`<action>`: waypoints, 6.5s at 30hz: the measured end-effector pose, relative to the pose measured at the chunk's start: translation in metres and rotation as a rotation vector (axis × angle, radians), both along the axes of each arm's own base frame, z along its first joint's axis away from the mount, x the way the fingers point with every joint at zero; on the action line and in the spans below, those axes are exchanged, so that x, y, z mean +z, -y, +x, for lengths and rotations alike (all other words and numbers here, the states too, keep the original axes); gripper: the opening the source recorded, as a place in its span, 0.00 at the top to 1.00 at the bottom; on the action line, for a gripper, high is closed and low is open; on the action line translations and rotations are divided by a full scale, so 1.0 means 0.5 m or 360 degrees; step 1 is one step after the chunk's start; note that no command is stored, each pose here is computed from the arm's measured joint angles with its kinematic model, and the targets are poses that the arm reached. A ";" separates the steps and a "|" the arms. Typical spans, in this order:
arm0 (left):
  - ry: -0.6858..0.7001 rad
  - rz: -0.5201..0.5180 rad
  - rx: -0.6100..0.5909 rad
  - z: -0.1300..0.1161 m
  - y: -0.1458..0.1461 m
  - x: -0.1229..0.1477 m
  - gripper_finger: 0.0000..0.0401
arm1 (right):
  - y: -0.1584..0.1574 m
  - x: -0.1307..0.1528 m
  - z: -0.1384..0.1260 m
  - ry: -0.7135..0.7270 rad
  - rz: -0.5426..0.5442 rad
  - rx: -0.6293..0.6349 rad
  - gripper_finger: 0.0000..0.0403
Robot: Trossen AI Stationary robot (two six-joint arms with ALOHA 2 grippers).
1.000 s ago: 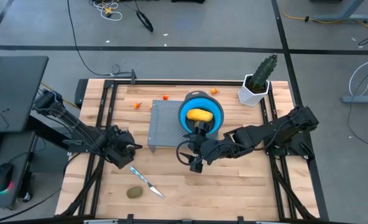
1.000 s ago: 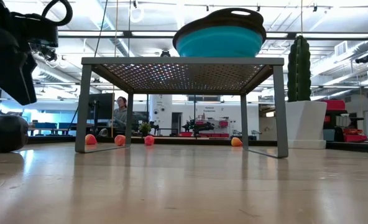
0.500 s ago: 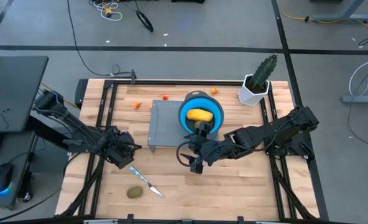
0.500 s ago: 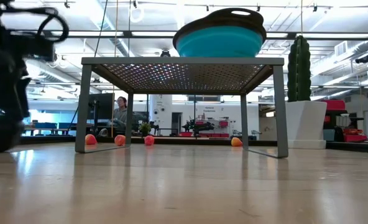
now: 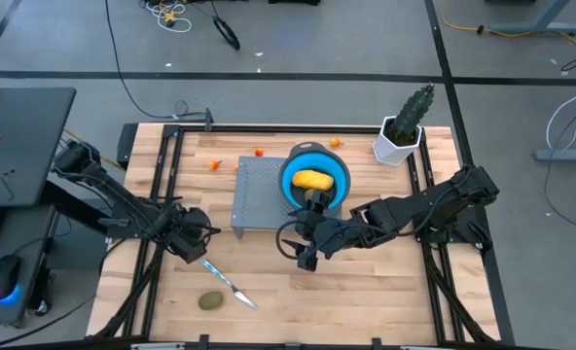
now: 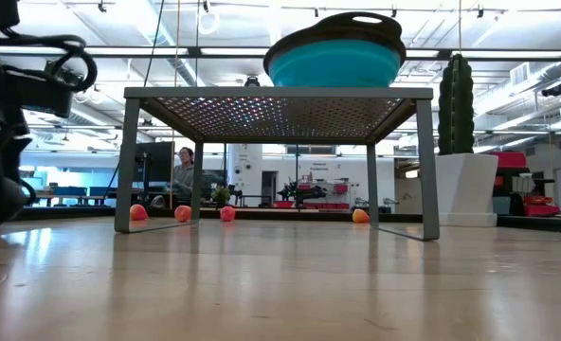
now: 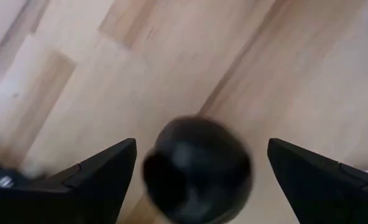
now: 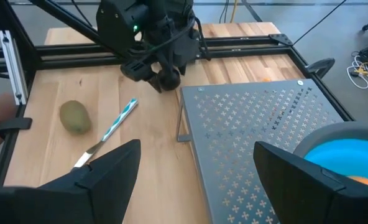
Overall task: Pick & Place Fruit
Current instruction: Put the black plum into the blue strainer bowl on the shelf
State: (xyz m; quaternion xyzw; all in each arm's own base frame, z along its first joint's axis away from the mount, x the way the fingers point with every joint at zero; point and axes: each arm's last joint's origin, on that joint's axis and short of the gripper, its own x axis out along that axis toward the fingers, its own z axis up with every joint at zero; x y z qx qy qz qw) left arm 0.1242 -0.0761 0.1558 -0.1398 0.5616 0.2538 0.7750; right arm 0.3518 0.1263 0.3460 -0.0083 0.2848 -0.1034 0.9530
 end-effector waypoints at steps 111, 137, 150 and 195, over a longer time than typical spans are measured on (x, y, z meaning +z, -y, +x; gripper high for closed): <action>0.2124 0.0279 -0.0803 0.219 0.115 0.327 0.32 | -0.094 -0.003 0.088 0.0482 -0.1411 0.0514 0.20; 0.1898 0.0329 -0.0885 0.196 0.109 0.316 0.22 | -0.102 -0.004 0.082 0.0467 -0.1333 0.0380 0.31; 0.1869 0.0289 -0.0845 0.072 0.085 0.367 0.16 | -0.058 -0.014 0.075 0.0126 -0.1390 -0.0384 0.32; 0.1761 0.0413 -0.0769 0.054 0.086 0.357 0.16 | 0.151 0.053 -0.044 -0.0078 -0.0386 -0.0244 0.31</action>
